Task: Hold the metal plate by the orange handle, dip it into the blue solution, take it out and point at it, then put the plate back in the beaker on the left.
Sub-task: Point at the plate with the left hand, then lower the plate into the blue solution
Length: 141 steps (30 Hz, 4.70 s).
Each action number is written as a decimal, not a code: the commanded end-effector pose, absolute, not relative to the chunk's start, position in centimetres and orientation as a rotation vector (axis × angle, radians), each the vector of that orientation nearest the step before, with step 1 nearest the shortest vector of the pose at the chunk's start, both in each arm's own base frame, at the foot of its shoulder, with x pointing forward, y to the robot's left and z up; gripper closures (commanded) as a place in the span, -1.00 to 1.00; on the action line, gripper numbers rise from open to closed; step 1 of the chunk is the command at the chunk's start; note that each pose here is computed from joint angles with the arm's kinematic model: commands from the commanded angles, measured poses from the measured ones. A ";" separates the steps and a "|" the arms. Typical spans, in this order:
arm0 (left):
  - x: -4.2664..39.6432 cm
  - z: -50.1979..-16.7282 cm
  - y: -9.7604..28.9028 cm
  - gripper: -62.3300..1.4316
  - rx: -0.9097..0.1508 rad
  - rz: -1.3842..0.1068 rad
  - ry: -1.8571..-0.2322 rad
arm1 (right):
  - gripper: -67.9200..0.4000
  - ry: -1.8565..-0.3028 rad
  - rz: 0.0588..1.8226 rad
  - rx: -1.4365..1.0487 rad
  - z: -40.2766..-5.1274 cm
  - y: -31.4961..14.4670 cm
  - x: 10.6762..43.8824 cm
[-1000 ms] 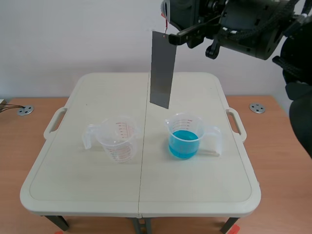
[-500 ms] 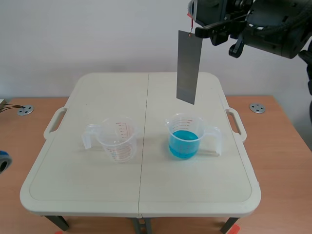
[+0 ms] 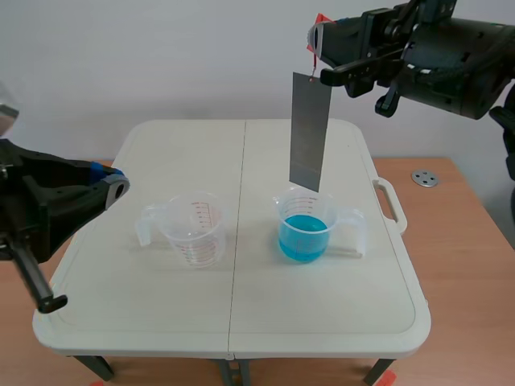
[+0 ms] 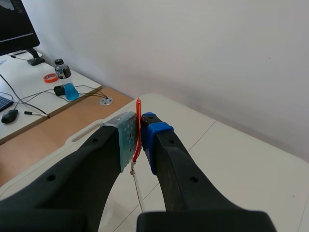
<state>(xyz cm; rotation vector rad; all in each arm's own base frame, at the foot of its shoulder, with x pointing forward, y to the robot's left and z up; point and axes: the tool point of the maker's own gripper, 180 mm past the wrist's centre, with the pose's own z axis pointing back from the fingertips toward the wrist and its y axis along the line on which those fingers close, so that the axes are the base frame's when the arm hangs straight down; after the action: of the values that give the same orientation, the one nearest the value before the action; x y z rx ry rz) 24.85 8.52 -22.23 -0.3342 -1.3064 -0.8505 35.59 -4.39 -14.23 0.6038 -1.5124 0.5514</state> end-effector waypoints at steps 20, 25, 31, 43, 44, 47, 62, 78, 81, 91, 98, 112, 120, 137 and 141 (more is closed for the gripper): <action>32.9 -26.6 3.0 0.88 -0.343 -0.948 -1.270 | 0.95 -1.554 0.566 0.623 -12.8 -4.2 35.5; 34.2 -27.6 1.4 0.88 -0.346 -0.953 -1.252 | 0.95 -1.553 0.566 0.623 -12.8 -4.2 35.5; 35.0 -28.5 -0.4 0.88 -0.347 -0.971 -1.238 | 0.95 -1.550 0.564 0.628 -12.9 -4.2 35.4; 36.1 -29.5 -2.8 0.88 -0.320 -0.999 -1.231 | 0.95 -1.557 0.566 0.635 -12.5 -4.1 35.3; 36.1 -29.4 -3.0 0.88 -0.323 -0.998 -1.233 | 0.95 -1.560 0.568 0.636 -12.4 -4.1 35.3; 36.1 -29.3 -3.3 0.88 -0.328 -1.000 -1.241 | 0.95 -1.569 0.573 0.633 -12.1 -4.0 35.1; 36.4 -28.9 -3.4 0.88 -0.300 -1.000 -1.270 | 0.95 -1.566 0.564 0.622 -12.3 -4.4 34.9; 33.3 -30.8 -0.4 0.88 -0.279 -1.002 -1.237 | 0.95 -1.568 0.558 0.615 -12.3 -4.7 35.0; 31.8 -30.2 1.6 0.88 -0.274 -0.977 -1.251 | 0.95 -1.561 0.559 0.612 -12.4 -4.7 35.0; 26.8 -26.3 7.8 0.88 -0.273 -0.868 -1.293 | 0.95 -1.528 0.552 0.610 -13.5 -4.7 34.6; 23.0 -24.5 10.7 0.88 -0.264 -0.785 -1.302 | 0.95 -1.508 0.549 0.607 -14.2 -4.7 34.5; 15.8 -26.1 12.8 0.88 -0.334 -0.622 -1.184 | 0.95 -1.491 0.557 0.577 -14.8 -4.9 34.5; 15.2 -27.4 13.3 0.88 -0.302 -0.601 -1.143 | 0.95 -1.456 0.537 0.570 -16.4 -5.2 35.0; 17.9 -27.9 14.3 0.88 -0.205 -0.649 -1.113 | 0.95 -1.424 0.497 0.532 -20.0 -6.2 36.1; 17.9 -28.0 14.3 0.88 -0.203 -0.651 -1.110 | 0.95 -1.416 0.487 0.521 -21.3 -6.5 36.3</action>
<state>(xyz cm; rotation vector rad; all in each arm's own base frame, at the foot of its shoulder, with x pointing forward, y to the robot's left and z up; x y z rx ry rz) 18.05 14.68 -28.32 -0.1860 -1.0978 -0.6495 36.09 -6.37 -22.32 0.5138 -1.3778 0.4819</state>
